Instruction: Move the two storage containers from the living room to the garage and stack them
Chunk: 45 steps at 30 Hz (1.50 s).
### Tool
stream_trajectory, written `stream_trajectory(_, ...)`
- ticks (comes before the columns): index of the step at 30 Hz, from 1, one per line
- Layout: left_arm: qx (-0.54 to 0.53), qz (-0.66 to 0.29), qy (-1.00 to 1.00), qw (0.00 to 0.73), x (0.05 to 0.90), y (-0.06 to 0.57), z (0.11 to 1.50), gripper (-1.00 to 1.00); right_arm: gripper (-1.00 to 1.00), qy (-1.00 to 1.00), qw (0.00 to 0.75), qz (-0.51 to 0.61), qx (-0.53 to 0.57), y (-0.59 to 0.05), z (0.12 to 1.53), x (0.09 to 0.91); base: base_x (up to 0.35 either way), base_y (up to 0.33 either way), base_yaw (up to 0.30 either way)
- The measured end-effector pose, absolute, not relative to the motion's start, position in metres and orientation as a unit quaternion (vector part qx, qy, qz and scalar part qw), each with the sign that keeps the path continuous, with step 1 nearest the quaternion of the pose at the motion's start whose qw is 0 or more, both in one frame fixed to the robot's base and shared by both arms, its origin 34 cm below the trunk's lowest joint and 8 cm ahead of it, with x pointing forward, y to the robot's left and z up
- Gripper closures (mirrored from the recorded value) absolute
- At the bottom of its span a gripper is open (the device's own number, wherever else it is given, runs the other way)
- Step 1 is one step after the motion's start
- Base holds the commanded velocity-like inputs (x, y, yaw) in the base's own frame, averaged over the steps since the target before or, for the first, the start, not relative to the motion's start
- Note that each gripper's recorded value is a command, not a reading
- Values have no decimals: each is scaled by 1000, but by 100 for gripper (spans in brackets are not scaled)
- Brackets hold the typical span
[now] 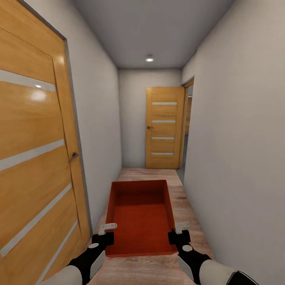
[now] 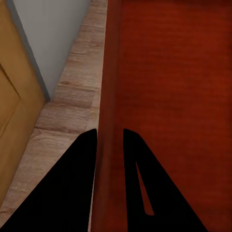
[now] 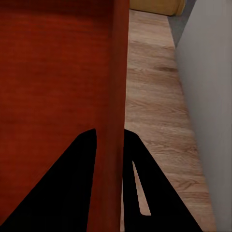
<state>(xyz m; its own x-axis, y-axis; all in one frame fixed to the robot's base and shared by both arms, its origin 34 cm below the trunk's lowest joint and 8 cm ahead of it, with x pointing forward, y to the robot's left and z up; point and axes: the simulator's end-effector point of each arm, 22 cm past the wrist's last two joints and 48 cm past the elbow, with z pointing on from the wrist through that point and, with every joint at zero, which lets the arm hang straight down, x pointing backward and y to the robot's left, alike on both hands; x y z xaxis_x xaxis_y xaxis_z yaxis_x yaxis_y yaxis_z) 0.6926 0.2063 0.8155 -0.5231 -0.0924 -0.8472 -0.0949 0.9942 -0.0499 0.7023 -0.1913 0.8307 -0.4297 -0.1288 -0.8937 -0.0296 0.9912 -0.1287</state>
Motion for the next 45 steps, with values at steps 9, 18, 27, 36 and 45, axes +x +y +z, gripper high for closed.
stream_trajectory(9,-54,1,872,486,693,206,816,100,100,844,532,-47,-47,-191,831,702,323,0,0)
stream_trajectory(18,-54,1,873,486,692,206,815,100,100,844,532,-47,-47,-191,831,702,323,0,0)
stream_trajectory(27,-54,1,872,486,693,206,816,100,100,844,532,-47,-47,-191,831,703,323,0,0)
stream_trajectory(36,-54,1,873,486,693,206,816,100,100,844,532,-47,-47,-191,831,702,323,0,0)
stream_trajectory(45,-54,1,873,485,693,206,816,100,100,844,532,-47,-47,-191,831,702,323,0,0)
